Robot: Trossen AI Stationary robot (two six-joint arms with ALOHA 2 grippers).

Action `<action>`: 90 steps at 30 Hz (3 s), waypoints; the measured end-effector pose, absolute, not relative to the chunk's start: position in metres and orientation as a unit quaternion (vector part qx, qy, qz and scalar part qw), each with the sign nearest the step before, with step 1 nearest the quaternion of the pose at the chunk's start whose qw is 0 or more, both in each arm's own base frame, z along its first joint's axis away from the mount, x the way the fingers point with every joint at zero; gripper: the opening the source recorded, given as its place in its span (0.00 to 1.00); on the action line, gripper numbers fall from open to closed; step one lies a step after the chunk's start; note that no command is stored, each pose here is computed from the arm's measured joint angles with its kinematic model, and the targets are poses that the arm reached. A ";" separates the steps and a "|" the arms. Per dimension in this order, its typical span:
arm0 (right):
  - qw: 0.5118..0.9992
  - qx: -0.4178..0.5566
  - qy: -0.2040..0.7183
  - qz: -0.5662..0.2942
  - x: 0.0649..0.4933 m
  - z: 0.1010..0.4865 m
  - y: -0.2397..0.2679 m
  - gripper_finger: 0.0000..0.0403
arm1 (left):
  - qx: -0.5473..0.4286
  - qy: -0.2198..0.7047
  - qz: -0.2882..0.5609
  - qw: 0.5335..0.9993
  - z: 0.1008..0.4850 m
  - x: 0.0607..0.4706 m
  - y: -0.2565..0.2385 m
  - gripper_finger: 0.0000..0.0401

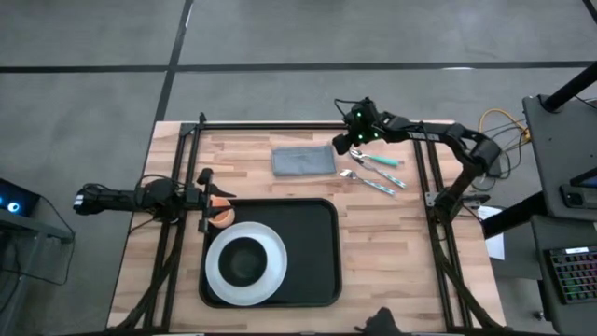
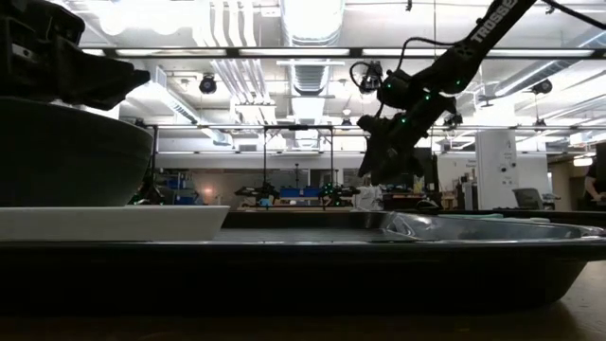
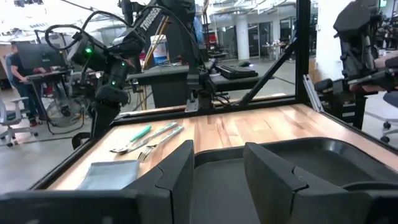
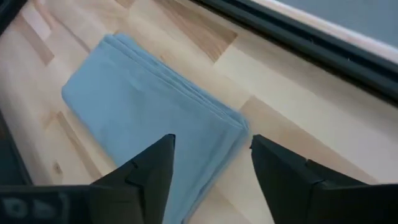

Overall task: Set up tray
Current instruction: Put the gray napkin on the black tray to the right of the white plate

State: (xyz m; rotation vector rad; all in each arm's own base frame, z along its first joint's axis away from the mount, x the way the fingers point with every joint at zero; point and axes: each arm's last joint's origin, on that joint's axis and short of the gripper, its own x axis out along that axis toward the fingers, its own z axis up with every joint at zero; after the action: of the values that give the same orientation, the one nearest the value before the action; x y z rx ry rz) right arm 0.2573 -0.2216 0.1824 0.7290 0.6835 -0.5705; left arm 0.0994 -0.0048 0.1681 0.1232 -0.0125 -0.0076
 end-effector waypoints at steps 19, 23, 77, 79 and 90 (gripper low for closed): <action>0.811 0.366 0.380 -0.253 0.274 0.127 -0.223 0.59 | 0.060 -0.006 -0.004 0.998 0.168 0.099 -0.005 0.30; 0.819 0.366 0.368 -0.245 0.277 0.130 -0.222 0.58 | 0.060 -0.006 -0.004 0.998 0.168 0.099 -0.005 0.30; 0.848 0.352 0.372 -0.138 0.307 0.152 -0.219 0.02 | 0.060 -0.002 -0.004 0.998 0.167 0.099 -0.005 0.30; 0.850 0.345 0.377 -0.131 0.311 0.158 -0.218 0.02 | 0.060 -0.002 -0.004 0.998 0.167 0.099 -0.005 0.30; 0.879 0.287 0.372 -0.085 0.330 0.201 -0.199 0.02 | 0.060 -0.002 -0.004 0.998 0.167 0.099 -0.005 0.30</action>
State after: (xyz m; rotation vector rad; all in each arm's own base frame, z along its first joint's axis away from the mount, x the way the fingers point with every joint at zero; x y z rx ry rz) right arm 0.3303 -0.1990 0.2011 0.5977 0.7754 -0.1783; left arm 0.0994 -0.0048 0.1672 0.1202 -0.0030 -0.0082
